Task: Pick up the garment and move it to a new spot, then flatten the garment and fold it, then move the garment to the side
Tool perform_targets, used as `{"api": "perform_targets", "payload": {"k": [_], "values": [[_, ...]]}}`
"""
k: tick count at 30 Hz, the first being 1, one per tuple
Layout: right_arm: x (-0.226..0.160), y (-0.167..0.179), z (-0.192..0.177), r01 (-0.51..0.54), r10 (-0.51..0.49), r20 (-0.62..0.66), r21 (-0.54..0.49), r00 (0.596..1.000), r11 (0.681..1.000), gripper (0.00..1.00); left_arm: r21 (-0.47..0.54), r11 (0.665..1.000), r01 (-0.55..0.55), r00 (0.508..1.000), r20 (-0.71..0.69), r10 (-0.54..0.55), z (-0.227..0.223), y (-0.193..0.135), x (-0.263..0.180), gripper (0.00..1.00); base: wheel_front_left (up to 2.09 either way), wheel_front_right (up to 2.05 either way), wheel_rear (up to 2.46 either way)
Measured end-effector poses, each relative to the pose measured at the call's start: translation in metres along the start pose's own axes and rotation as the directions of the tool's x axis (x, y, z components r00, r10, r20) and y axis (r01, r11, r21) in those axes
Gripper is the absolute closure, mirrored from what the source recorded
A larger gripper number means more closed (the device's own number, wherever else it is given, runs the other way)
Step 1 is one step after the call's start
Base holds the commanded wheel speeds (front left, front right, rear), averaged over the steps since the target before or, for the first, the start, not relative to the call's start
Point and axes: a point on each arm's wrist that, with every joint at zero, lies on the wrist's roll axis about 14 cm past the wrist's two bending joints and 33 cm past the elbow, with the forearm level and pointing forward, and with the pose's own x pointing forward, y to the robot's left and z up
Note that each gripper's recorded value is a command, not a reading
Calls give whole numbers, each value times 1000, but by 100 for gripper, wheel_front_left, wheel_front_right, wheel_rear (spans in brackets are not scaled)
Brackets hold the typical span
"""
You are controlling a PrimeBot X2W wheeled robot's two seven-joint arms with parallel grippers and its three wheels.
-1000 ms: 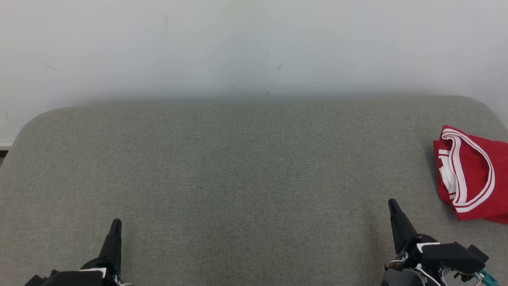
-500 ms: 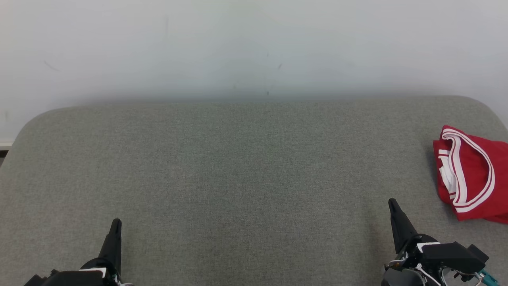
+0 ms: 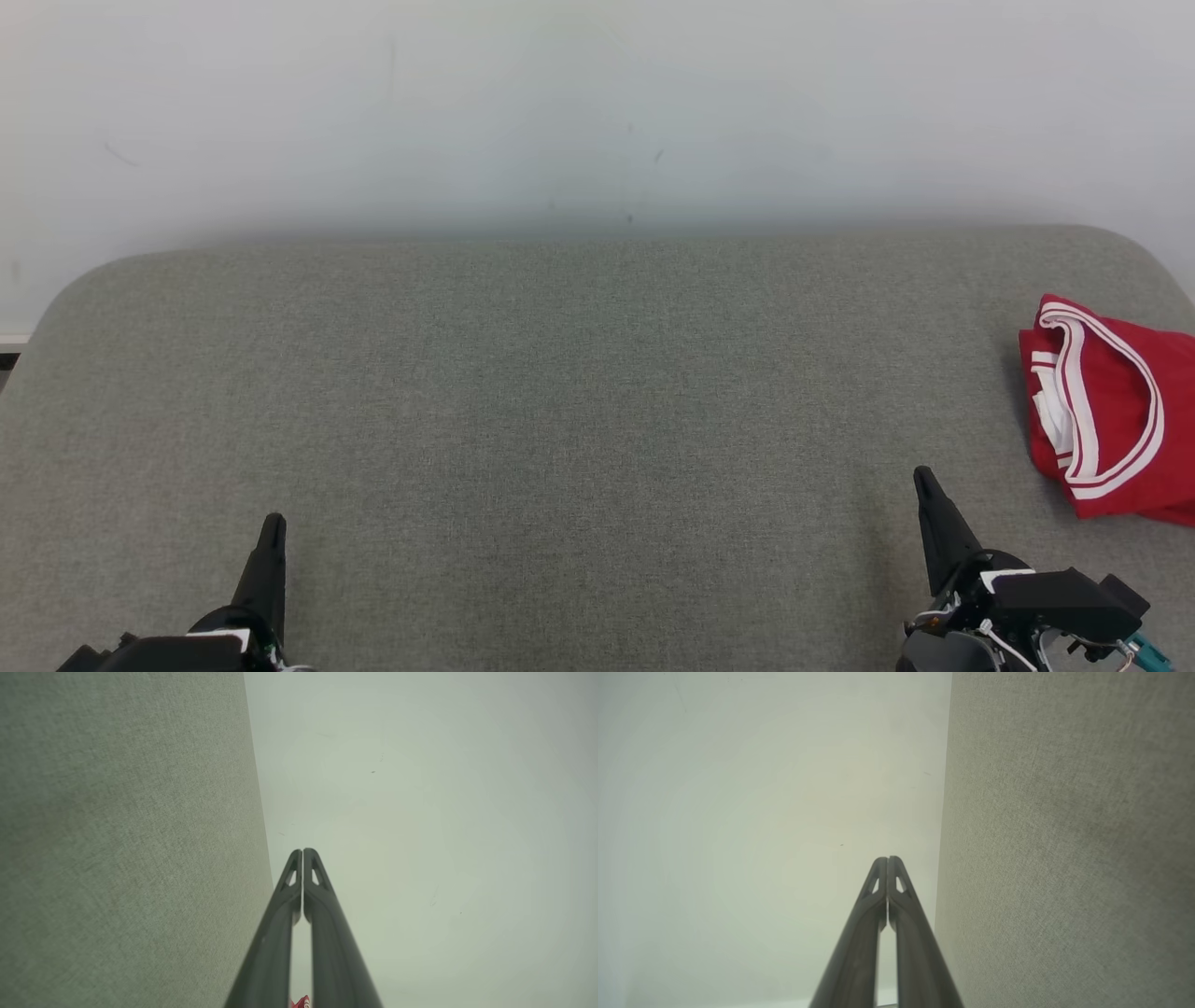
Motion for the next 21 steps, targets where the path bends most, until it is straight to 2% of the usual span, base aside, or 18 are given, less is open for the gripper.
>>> {"api": "perform_targets", "payload": {"k": [21], "values": [[0,0,0,0,0,0,0,1000,1000,100,0,1000,1,1000,0,-1,0,0,0,100,0,0,0]]}}
